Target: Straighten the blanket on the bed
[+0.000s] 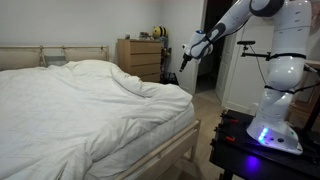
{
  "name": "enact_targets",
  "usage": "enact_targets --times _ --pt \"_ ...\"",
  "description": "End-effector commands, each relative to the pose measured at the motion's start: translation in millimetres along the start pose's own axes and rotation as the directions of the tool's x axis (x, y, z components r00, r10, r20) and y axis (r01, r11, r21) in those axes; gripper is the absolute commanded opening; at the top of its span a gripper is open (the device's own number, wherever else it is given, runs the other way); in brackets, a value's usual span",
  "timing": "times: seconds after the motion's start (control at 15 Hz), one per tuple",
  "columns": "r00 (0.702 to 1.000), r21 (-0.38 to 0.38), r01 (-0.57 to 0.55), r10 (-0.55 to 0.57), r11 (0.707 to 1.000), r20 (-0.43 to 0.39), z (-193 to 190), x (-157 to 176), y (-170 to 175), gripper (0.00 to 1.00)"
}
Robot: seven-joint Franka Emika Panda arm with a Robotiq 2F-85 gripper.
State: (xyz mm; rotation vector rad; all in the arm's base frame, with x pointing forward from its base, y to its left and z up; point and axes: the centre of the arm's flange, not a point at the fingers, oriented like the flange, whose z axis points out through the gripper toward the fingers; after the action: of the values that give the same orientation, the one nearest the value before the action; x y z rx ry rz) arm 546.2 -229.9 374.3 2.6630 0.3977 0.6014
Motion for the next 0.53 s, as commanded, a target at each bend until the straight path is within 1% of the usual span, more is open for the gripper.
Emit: enact_targets --times 0.0,0.13,0.2,0.4,0.47 --pt "0.993 -0.032 -0.115 0.114 0.993 -0.041 30 29 -24 1.0" --pt "0.976 -0.023 -0.216 0.215 0.976 -0.025 46 45 -39 1.0" --pt "0.963 -0.022 -0.269 0.268 0.963 -0.017 54 53 -46 1.0" --pt "0.91 -0.038 -0.414 0.413 0.909 -0.027 73 75 -68 1.0" --pt "0.888 -0.048 -0.46 0.459 0.886 -0.03 80 83 -78 1.0"
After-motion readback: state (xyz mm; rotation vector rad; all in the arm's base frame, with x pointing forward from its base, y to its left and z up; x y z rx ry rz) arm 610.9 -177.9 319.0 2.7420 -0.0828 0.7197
